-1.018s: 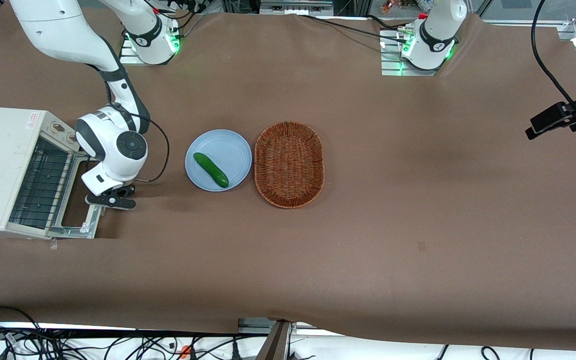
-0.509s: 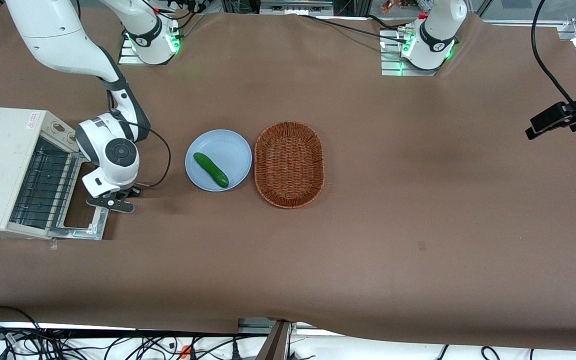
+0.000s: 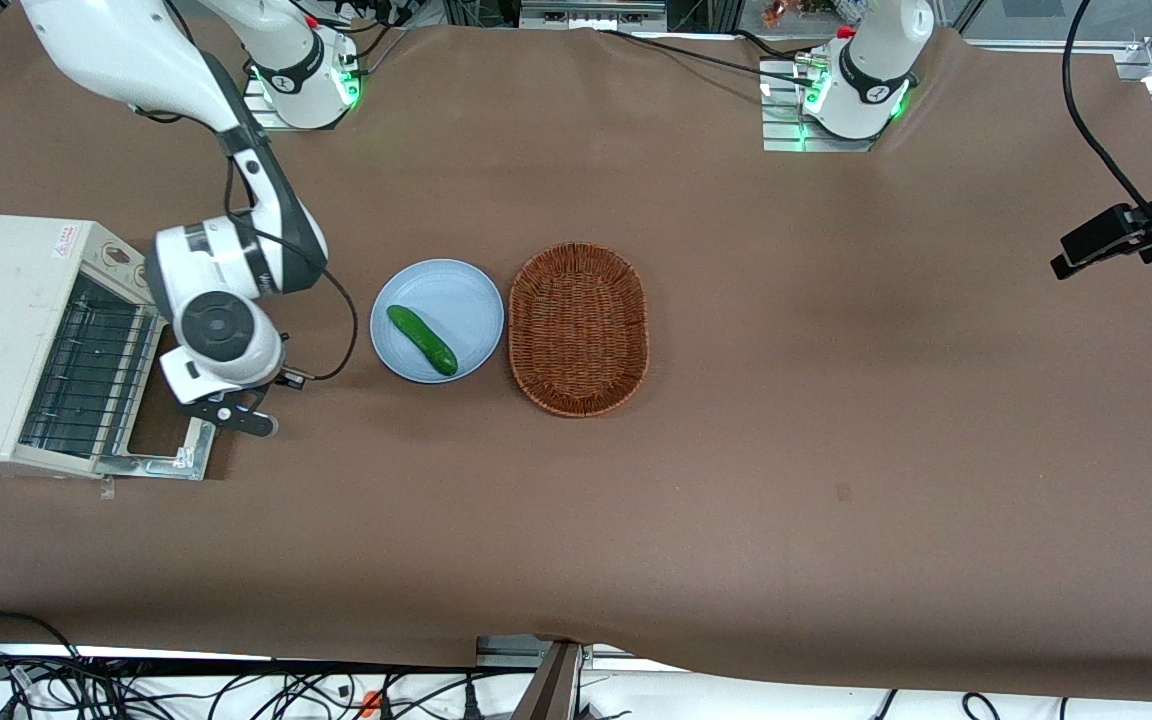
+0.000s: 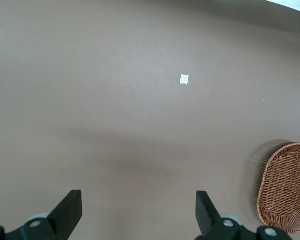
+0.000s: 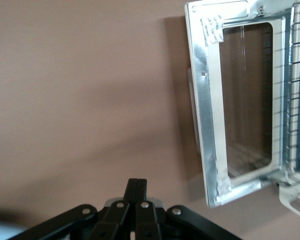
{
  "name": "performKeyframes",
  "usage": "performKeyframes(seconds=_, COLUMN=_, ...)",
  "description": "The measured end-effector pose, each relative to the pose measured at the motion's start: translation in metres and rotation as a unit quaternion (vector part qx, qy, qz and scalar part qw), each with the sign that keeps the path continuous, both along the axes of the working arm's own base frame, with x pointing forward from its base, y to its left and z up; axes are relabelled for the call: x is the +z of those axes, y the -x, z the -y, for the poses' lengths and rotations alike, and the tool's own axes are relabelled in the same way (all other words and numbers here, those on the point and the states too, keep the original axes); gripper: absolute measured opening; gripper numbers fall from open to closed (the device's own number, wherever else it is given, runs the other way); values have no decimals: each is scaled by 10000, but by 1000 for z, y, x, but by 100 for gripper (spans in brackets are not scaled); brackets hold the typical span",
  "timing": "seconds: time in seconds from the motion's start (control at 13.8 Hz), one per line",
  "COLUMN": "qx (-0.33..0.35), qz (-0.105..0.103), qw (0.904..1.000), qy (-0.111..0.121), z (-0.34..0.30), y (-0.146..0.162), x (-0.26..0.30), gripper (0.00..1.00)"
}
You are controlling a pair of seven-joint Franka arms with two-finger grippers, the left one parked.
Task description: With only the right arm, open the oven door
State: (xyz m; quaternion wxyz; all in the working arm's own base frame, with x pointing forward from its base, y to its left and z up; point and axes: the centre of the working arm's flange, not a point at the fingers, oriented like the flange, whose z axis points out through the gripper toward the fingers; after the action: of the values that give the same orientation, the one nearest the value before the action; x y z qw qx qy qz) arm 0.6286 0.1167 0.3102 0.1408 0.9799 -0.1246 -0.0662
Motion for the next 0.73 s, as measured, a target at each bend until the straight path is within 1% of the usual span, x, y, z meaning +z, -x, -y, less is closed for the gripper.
performKeyframes(seconds=0.07, qx=80, qz=-178, qw=9995, qy=-254, z=2, y=-4, x=32, gripper=1)
performKeyframes(seconds=0.15, qx=215, qz=-334, qw=9983, qy=-436, z=9, y=-6, x=62, gripper=8)
performKeyframes(seconds=0.22, qx=396, qz=-464, qw=9965, qy=-572, z=18, y=-6, x=89, gripper=17)
performKeyframes(seconds=0.29, qx=590, qz=-531, qw=9944, qy=-704, z=28, y=-5, x=114, gripper=28)
performKeyframes(seconds=0.36, qx=759, qz=-500, qw=9924, qy=-828, z=38, y=-3, x=137, gripper=37)
performKeyframes(seconds=0.44, qx=915, qz=-411, qw=9905, qy=-946, z=47, y=0, x=159, gripper=48)
performKeyframes(seconds=0.51, qx=1087, qz=-317, qw=9879, qy=-1064, z=57, y=4, x=179, gripper=58)
performKeyframes(seconds=0.73, qx=1478, qz=-148, qw=9770, qy=-1531, z=106, y=27, x=238, gripper=92)
